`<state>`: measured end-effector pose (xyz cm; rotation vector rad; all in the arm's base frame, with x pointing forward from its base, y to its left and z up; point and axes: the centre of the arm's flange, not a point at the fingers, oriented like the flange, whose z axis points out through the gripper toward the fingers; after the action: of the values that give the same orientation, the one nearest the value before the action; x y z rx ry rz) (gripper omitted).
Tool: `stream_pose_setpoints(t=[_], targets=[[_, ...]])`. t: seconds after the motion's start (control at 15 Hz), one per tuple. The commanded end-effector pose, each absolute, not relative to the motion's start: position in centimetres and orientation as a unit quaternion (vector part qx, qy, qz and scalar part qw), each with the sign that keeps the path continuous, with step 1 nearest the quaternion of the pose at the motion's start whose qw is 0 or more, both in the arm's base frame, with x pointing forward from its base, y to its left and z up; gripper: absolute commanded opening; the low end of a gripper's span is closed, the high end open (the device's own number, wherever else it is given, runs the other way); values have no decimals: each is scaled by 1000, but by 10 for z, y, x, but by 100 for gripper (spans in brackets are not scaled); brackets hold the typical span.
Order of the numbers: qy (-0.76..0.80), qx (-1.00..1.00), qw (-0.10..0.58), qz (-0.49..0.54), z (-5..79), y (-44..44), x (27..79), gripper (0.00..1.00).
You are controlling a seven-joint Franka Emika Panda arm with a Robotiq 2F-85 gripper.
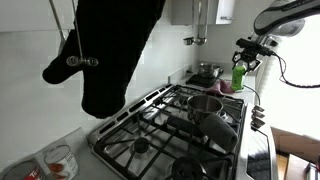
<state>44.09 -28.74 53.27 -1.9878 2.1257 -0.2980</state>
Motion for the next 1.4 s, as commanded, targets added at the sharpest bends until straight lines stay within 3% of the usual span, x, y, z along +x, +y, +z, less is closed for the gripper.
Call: stream_pose_setpoints(t=[0.0,0.13,0.2,0.67,1.13,1.33], targets=[[722,-676,108,-101,533,-287,442,70],[722,-676,108,-101,532,-286,443,70],[731,-667,104,-98,529,-293,448,45],[758,-642,109,-35,497,-375,454,45],[755,-619,215,-17,474,-435,447,45],[765,-602,230,1,465,-450,450,45]])
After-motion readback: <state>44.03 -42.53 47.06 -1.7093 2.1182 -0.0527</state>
